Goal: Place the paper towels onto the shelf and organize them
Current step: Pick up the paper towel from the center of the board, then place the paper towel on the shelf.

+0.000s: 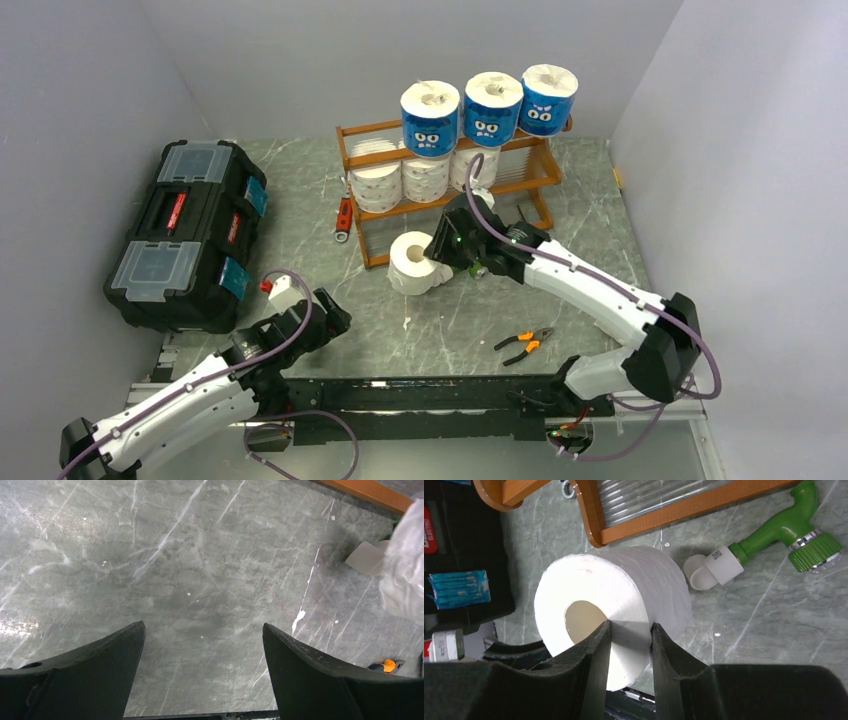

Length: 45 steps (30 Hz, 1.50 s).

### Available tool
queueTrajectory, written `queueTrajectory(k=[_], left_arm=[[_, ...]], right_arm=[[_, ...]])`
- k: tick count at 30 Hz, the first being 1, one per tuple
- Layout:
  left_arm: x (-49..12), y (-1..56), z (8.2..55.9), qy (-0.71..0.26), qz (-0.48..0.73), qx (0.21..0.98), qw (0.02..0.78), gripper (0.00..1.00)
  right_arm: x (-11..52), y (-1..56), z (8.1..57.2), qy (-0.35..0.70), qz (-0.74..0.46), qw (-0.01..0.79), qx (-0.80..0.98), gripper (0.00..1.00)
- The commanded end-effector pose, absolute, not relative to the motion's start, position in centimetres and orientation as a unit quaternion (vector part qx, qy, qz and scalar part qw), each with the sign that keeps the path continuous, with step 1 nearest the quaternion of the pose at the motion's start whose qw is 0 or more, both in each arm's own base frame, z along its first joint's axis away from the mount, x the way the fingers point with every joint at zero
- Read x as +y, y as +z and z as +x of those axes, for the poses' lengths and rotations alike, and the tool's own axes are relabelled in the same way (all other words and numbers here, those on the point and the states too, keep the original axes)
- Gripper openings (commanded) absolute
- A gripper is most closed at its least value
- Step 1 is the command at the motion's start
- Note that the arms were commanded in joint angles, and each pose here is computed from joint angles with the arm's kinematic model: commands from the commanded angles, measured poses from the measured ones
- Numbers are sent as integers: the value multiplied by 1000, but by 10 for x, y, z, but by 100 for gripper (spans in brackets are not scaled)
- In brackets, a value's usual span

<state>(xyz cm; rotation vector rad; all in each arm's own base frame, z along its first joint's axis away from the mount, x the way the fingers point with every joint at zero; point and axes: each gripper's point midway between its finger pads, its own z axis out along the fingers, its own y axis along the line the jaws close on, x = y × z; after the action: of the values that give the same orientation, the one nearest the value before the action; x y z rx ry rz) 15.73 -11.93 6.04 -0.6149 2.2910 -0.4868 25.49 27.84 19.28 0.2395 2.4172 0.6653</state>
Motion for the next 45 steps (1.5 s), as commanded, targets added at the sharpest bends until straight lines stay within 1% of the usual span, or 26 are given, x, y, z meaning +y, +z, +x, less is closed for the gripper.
queueTrajectory(k=[1, 11, 19, 26, 45], left_arm=[[-119, 66, 159, -197, -255, 878, 354, 93], [-112, 71, 156, -196, -260, 875, 358, 93], [-107, 71, 152, -193, -265, 873, 360, 93], [-102, 72, 151, -189, -271, 871, 364, 93], [-102, 69, 151, -190, -274, 870, 364, 93]], right_arm=[[301, 226, 279, 299, 118, 335, 886, 10], [328, 206, 301, 294, 125, 322, 891, 8], [340, 191, 322, 272, 131, 330, 894, 5], [343, 182, 336, 250, 132, 339, 897, 3], [343, 180, 381, 231, 144, 363, 891, 3]])
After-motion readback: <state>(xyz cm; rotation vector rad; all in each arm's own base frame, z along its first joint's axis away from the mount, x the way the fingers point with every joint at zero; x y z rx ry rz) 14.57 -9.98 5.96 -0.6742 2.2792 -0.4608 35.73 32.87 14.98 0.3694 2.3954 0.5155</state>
